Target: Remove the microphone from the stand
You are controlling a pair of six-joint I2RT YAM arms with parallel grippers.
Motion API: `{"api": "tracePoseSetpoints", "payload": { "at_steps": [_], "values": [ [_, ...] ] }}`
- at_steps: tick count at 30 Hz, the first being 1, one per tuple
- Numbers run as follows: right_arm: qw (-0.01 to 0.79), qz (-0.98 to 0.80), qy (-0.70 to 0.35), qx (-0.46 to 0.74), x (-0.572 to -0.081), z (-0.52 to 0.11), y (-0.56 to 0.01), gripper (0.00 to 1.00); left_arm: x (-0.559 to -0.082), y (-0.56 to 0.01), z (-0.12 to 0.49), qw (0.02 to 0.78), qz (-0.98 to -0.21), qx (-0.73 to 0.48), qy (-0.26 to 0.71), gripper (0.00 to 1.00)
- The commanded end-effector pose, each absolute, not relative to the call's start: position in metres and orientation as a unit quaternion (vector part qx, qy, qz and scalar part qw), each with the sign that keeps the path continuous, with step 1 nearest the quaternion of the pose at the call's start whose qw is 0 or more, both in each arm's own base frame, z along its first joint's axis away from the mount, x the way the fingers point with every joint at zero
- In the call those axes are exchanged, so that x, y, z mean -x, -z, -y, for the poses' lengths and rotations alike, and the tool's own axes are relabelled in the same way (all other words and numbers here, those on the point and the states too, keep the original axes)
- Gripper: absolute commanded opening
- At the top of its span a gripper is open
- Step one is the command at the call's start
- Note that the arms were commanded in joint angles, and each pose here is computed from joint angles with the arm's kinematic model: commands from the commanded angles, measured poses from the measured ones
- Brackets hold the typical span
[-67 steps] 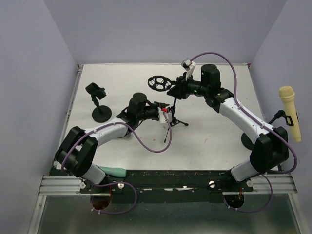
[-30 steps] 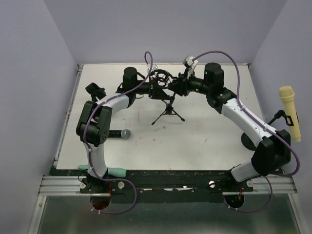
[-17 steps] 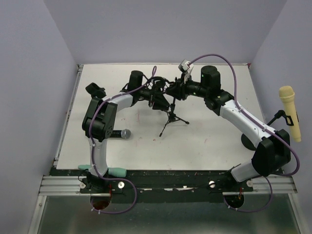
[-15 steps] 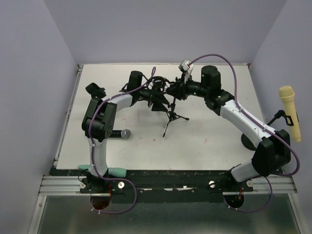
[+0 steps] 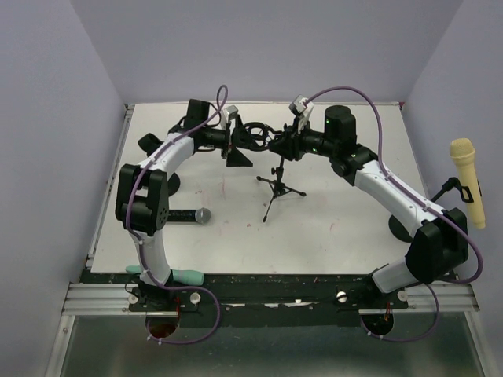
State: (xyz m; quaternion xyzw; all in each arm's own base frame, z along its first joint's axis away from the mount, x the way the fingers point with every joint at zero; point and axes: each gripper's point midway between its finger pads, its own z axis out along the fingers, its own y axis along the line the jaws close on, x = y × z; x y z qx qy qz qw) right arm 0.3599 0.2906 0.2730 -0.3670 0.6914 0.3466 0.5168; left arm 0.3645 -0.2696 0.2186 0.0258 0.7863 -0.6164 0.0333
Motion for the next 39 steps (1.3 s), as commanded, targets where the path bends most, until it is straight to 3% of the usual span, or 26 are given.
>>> {"api": "tracePoseSetpoints", "payload": {
  "at_steps": [1,5,7,12,16,20,26,29,31,34,39],
  "values": [
    [0.527,-0.693,-0.365,0.329,-0.371,-0.291,-0.290,0.01,-0.378,-0.222,0.248,0.168,-0.849,-0.070,0.496,0.99],
    [0.520,-0.689,-0.381,0.330,-0.367,-0.292,-0.294,0.01,-0.399,-0.227,0.228,0.244,-0.864,-0.067,0.436,0.99],
    [0.514,-0.690,-0.386,0.332,-0.364,-0.292,-0.293,0.01,-0.414,-0.234,0.204,0.319,-0.870,-0.051,0.371,0.99],
    [0.497,-0.700,-0.398,0.324,-0.360,-0.292,-0.285,0.01,-0.414,-0.294,0.192,0.489,-0.789,-0.118,0.351,0.99],
    [0.490,-0.706,-0.402,0.315,-0.360,-0.290,-0.280,0.01,-0.414,-0.334,0.177,0.579,-0.743,-0.175,0.286,0.98],
    [0.478,-0.720,-0.412,0.290,-0.363,-0.291,-0.277,0.01,-0.394,-0.348,0.172,0.656,-0.659,-0.306,0.202,0.96],
    [0.433,-0.739,-0.435,0.279,-0.358,-0.296,-0.265,0.01,-0.323,-0.329,0.190,0.672,-0.520,-0.507,0.145,0.84],
    [0.418,-0.746,-0.434,0.284,-0.356,-0.297,-0.253,0.01,-0.292,-0.296,0.203,0.663,-0.410,-0.621,0.082,0.83],
    [0.418,-0.746,-0.433,0.286,-0.357,-0.296,-0.250,0.01,-0.277,-0.280,0.213,0.655,-0.349,-0.668,0.052,0.77],
    [0.423,-0.740,-0.437,0.287,-0.356,-0.298,-0.252,0.01,-0.265,-0.257,0.231,0.633,-0.317,-0.704,0.058,0.70],
    [0.425,-0.738,-0.435,0.294,-0.354,-0.297,-0.252,0.01,-0.275,-0.239,0.260,0.623,-0.305,-0.717,0.077,0.70]
  ]
}}
